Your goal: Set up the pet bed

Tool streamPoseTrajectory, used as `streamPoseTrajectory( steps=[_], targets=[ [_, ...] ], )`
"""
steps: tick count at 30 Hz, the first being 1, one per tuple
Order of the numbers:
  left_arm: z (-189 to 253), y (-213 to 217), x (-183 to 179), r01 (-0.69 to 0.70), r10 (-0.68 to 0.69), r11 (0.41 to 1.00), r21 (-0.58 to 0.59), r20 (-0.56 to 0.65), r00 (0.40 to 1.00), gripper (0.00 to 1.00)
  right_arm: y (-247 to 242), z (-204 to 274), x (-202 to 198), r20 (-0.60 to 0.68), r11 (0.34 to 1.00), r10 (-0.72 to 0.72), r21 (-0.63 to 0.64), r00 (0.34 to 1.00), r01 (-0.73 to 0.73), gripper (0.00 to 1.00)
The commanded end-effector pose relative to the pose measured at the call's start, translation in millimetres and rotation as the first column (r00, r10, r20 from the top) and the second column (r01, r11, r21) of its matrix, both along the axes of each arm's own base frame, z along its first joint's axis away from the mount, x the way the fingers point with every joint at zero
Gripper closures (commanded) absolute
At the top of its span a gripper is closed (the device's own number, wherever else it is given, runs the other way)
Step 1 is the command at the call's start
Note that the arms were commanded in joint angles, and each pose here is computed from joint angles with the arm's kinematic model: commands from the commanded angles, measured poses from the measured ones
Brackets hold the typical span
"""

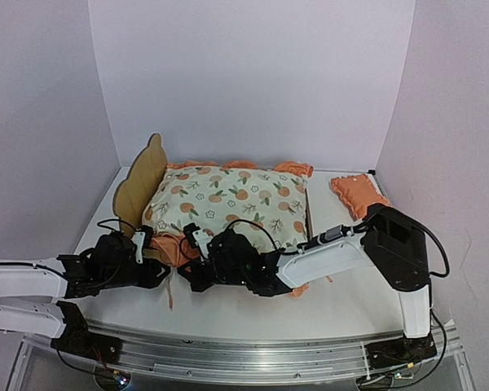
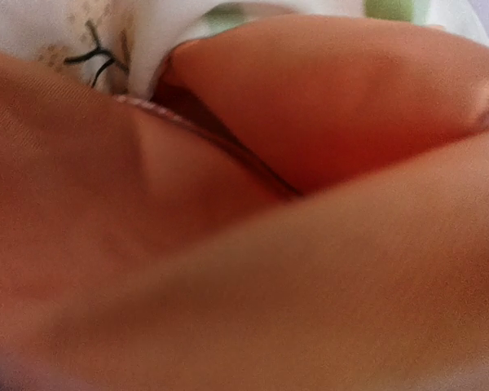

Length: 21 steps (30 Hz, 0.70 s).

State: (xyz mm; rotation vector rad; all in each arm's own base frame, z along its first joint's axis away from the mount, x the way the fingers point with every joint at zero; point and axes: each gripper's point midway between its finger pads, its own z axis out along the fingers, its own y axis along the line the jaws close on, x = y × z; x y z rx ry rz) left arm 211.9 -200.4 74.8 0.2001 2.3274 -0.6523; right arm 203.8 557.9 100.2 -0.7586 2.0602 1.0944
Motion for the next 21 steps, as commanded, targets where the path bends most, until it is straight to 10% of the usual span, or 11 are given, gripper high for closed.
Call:
streamPoseTrajectory(
  steps=[1,10,21],
  targets=[
    [-7,21,10,-0.175,0.174,0.984,-0.014,-0.051,0.983,0.66,15,2,-2,-0.02,0.999,0.027,0.034,0.999,-0.026,1.0],
    [33,-12,-6,0.089,-0.084,0.992,-0.088,0.061,0.995,0.8,18,-12,-5,-0.057,0.999,0.038,0.024,0.998,-0.036,1.0],
    [166,-48,-24,0.456,-0.438,0.888,0.064,0.419,0.795,0.57,17,-18,-3,-0.036,0.999,0.033,0.007,0.999,-0.033,1.0]
  ],
)
